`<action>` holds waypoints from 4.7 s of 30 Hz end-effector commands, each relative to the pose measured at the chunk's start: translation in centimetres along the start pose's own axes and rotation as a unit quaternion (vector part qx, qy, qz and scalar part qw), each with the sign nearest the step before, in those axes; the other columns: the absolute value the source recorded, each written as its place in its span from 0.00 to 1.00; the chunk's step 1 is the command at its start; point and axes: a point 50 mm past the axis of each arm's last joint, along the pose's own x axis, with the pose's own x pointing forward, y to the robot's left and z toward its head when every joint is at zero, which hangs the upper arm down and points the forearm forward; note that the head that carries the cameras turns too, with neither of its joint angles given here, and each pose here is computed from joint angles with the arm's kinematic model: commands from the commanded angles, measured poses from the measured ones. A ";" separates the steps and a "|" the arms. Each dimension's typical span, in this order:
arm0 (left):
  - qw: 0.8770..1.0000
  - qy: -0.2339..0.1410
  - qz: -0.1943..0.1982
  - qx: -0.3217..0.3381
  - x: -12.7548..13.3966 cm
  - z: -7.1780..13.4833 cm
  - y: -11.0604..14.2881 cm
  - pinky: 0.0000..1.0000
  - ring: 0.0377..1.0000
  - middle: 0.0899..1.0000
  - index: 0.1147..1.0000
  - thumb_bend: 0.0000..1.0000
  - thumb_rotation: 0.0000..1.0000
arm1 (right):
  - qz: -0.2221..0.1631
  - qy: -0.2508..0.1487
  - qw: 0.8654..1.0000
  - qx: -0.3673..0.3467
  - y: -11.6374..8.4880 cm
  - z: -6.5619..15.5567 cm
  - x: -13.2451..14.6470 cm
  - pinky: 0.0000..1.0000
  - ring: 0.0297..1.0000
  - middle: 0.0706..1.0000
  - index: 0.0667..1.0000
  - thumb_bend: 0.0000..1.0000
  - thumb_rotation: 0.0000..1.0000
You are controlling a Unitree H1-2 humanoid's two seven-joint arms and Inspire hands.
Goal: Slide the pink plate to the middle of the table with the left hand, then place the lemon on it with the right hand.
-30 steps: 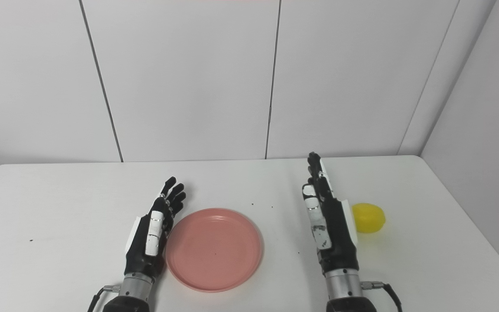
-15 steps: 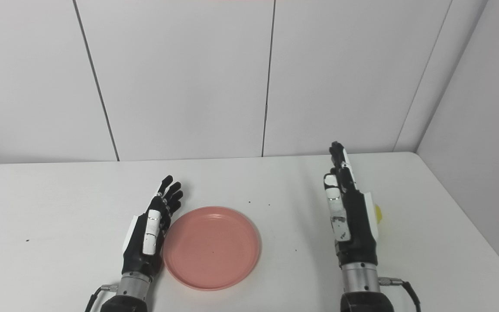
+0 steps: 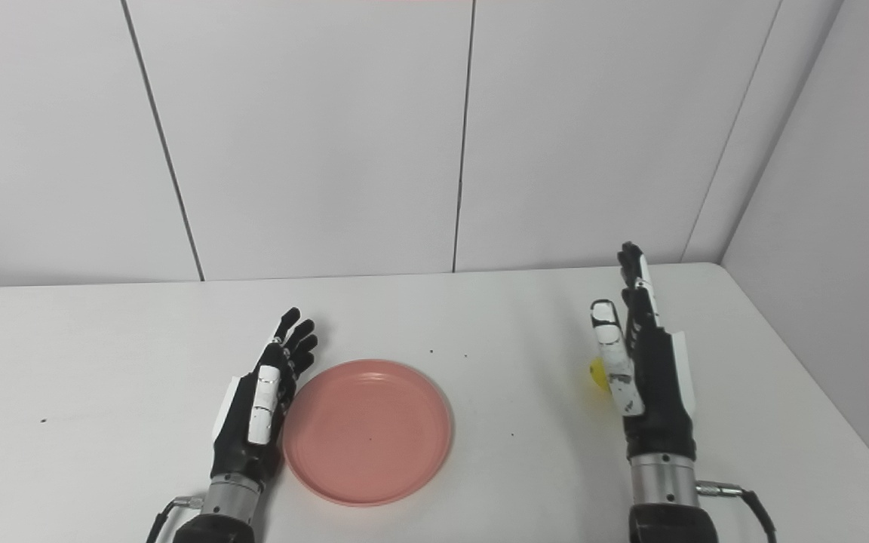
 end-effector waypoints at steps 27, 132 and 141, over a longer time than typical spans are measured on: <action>0.999 0.045 0.011 0.004 -2.0 -1.8 3.3 0.91 0.92 0.92 0.92 0.78 1.00 | -0.053 0.037 0.993 -0.104 -1.1 -0.1 1.3 0.91 0.93 0.93 0.94 0.77 0.47; 0.999 0.047 -0.006 -0.006 -2.9 -1.6 1.5 0.91 0.92 0.92 0.92 0.79 1.00 | -0.062 0.049 0.958 -0.277 0.8 -2.1 4.1 0.19 0.33 0.43 0.48 0.51 0.00; 0.999 0.044 -0.007 0.000 -2.8 -1.3 -0.4 0.96 0.94 0.94 0.94 0.77 1.00 | -0.007 -0.022 0.973 -0.230 3.6 1.7 3.5 0.35 0.39 0.45 0.49 0.51 0.00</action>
